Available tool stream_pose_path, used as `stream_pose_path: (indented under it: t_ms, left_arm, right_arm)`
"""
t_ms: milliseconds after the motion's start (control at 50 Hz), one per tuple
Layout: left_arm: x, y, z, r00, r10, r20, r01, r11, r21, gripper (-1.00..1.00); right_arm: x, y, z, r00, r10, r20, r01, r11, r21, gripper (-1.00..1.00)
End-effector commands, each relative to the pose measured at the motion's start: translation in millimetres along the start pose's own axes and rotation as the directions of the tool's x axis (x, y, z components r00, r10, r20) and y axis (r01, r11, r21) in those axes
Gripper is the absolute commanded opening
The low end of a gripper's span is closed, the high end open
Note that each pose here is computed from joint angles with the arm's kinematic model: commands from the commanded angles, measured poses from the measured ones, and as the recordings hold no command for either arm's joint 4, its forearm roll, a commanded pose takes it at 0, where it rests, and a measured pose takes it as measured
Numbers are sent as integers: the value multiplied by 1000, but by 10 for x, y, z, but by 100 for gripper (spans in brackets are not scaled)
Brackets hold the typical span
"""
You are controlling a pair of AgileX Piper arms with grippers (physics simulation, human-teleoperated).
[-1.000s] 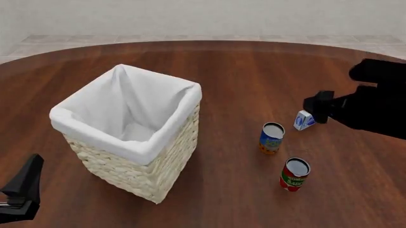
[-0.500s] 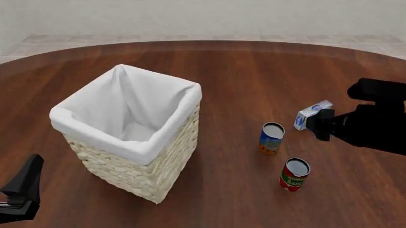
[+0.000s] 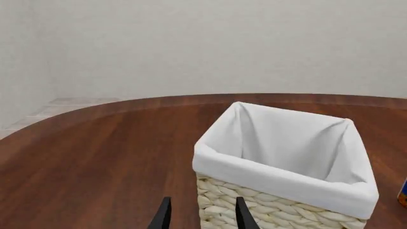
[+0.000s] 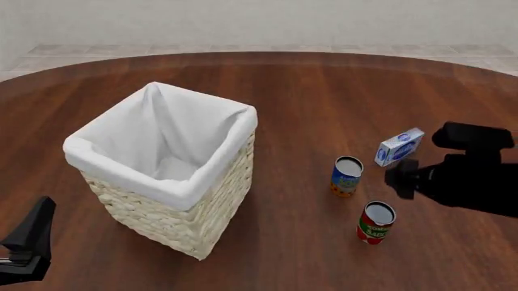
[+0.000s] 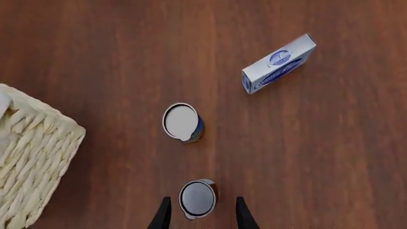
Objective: Pick up the tomato sauce, and put it in the basket.
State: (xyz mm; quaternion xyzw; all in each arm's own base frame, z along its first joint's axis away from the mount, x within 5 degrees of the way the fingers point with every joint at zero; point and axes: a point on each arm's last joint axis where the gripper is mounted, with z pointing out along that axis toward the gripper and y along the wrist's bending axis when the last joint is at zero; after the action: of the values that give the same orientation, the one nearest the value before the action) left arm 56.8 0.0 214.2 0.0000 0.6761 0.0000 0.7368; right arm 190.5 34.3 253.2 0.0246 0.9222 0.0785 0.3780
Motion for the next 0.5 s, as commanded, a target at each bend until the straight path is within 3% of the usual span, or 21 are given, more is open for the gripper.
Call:
stream_pose_path:
  t_ms: [20, 500]
  left_arm:
    - [0, 0, 0, 1000, 0, 0, 0, 1000, 0, 100]
    - [0, 0, 0, 1000, 0, 0, 0, 1000, 0, 100]
  right_arm:
    - [107, -38, 104, 1000, 3, -23, -3, 1000, 10, 100]
    - [415, -45, 364, 997, 28, -76, -28, 1000, 2, 100]
